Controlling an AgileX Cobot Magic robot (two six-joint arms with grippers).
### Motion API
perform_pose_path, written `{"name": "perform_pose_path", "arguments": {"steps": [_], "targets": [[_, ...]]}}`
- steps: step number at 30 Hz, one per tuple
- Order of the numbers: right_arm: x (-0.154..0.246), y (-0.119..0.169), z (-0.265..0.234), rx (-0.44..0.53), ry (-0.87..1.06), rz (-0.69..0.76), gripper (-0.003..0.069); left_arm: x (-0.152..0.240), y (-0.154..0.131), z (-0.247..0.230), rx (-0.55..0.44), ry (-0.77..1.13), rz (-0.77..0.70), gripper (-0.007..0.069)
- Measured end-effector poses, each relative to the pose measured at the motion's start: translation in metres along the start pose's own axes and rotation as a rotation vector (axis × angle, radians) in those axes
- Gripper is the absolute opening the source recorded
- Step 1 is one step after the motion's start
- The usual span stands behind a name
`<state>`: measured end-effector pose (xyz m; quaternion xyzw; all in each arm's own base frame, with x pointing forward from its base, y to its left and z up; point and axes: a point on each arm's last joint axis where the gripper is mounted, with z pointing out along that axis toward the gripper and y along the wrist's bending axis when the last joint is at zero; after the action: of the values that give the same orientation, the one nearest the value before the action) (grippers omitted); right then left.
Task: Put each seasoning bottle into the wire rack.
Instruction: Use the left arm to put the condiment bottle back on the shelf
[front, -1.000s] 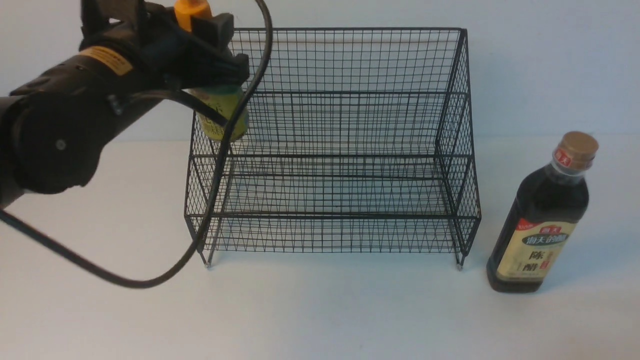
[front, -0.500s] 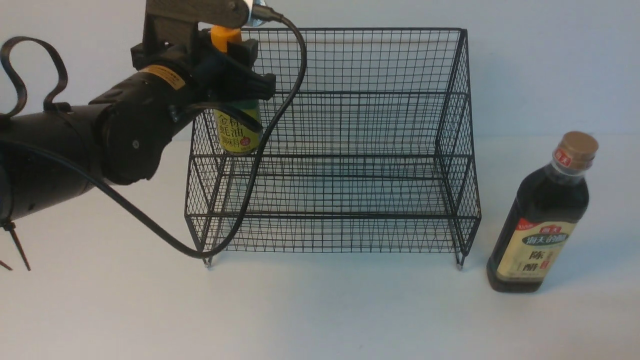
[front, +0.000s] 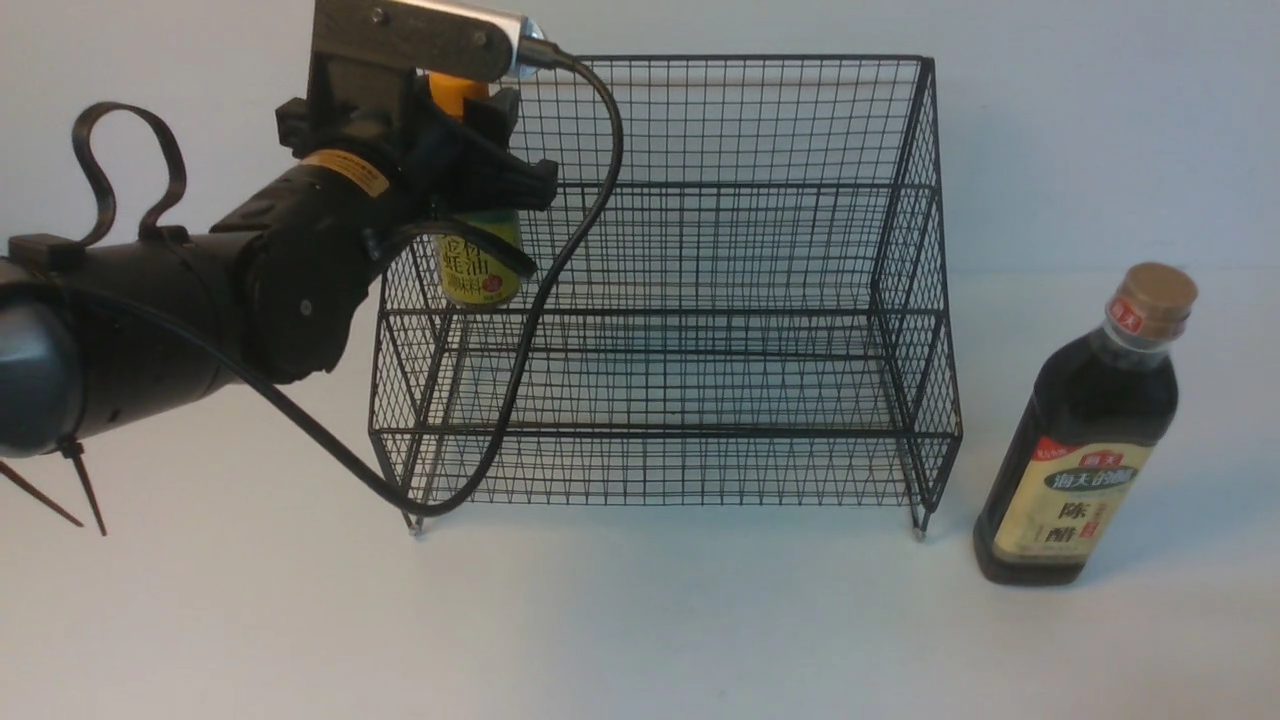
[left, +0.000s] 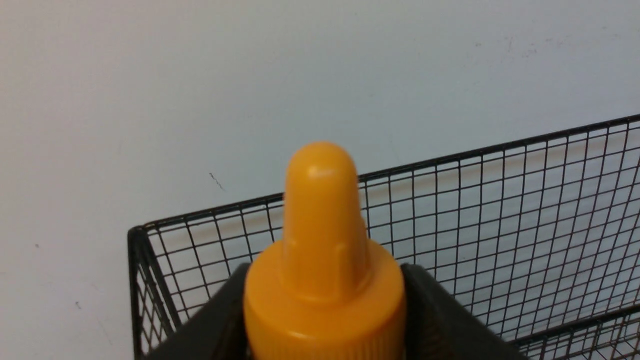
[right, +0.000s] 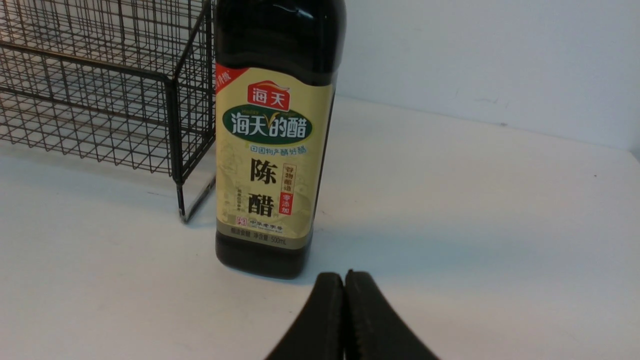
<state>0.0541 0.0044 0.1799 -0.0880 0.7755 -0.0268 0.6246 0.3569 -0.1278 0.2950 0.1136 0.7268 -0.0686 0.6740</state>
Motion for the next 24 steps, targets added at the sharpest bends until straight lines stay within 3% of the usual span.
{"name": "perform_pose_path", "arguments": {"steps": [10, 24], "targets": [[0.0, 0.0, 0.0, 0.0, 0.0, 0.0, -0.0015, 0.023, -0.006, 0.001, 0.058, 0.201, 0.006, 0.0309], [0.0, 0.0, 0.0, 0.0, 0.0, 0.0, -0.0015, 0.051, -0.009, 0.011, 0.07, 0.321, -0.007, 0.0299]]}}
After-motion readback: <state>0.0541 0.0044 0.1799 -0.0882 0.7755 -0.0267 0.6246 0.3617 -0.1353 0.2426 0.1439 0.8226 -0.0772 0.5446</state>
